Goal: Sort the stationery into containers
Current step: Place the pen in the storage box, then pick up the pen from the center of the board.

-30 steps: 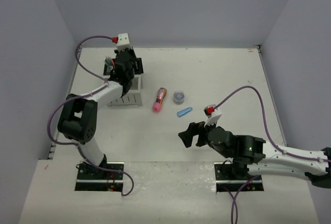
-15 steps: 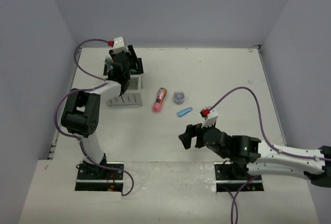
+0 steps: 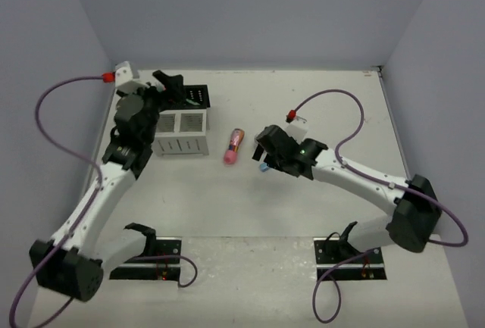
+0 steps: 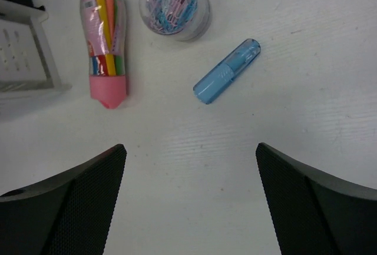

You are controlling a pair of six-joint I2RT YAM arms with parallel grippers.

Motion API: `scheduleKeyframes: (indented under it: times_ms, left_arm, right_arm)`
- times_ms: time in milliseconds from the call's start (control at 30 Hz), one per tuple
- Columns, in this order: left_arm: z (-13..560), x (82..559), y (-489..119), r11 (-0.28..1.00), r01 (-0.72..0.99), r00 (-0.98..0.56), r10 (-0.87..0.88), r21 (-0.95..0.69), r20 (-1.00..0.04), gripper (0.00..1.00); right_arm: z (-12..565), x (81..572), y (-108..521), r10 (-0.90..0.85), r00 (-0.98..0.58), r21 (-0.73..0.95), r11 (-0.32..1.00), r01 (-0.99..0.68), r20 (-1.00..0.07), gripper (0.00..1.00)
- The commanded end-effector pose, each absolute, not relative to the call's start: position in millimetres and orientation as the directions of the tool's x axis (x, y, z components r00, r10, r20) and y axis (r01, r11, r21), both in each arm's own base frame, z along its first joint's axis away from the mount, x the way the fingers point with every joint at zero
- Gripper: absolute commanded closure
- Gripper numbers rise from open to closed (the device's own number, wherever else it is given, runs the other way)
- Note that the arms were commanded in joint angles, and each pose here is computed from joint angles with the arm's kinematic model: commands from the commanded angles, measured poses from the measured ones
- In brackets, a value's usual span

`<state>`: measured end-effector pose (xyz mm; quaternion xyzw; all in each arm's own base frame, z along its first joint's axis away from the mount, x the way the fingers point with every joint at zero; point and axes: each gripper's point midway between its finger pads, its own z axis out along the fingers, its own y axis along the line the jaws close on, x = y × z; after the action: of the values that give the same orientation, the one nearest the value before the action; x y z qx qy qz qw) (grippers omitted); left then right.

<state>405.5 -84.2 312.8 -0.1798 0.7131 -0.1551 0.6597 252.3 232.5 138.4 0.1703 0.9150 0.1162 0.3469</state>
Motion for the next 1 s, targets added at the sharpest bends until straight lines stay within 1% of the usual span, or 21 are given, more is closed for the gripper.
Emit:
scheduleKeyframes:
  times_ms: [0, 33, 167, 267, 400, 600, 733, 900, 967]
  left_arm:
    - [320, 323, -89, 0.855, 0.082, -0.104, -0.504, -0.513, -0.857, 0.0]
    - [316, 307, -87, 0.86, 0.091, -0.122, -0.491, -0.502, -0.863, 0.0]
    - [330, 257, -82, 0.862, 0.171, -0.104, -0.466, -0.477, -0.879, 0.0]
    - [328, 236, -75, 0.889, 0.176, -0.116, -0.409, -0.424, -0.905, 0.0]
    - [315, 230, -69, 0.919, 0.157, -0.143, -0.341, -0.362, -0.929, 0.0]
    - [282, 233, -77, 0.923, 0.175, -0.222, -0.301, -0.342, -0.927, 0.0]
    - [265, 235, -82, 0.92, 0.188, -0.252, -0.292, -0.343, -0.922, 0.0]
    - [259, 235, -80, 0.924, 0.178, -0.256, -0.287, -0.337, -0.923, 0.0]
    - [260, 235, -79, 0.927, 0.177, -0.25, -0.283, -0.332, -0.926, 0.0]
  right_arm:
    - [122, 264, 230, 0.527, -0.663, 0.249, 0.845, 0.473, -0.531, 0.18]
    - [116, 267, 232, 0.533, -0.662, 0.23, 0.839, 0.492, -0.527, 0.21]
    - [88, 273, 234, 0.552, -0.653, 0.155, 0.812, 0.563, -0.519, 0.24]
    - [74, 277, 233, 0.567, -0.642, 0.126, 0.792, 0.597, -0.516, 0.27]
    - [68, 289, 238, 0.549, -0.645, 0.104, 0.798, 0.594, -0.532, 0.27]
    - [57, 305, 234, 0.545, -0.635, 0.072, 0.787, 0.613, -0.547, 0.3]
    - [41, 319, 228, 0.559, -0.638, 0.064, 0.776, 0.627, -0.53, 0.32]
    - [19, 314, 226, 0.568, -0.654, 0.043, 0.771, 0.636, -0.5, 0.33]
    - [13, 310, 226, 0.579, -0.656, 0.052, 0.768, 0.639, -0.484, 0.36]
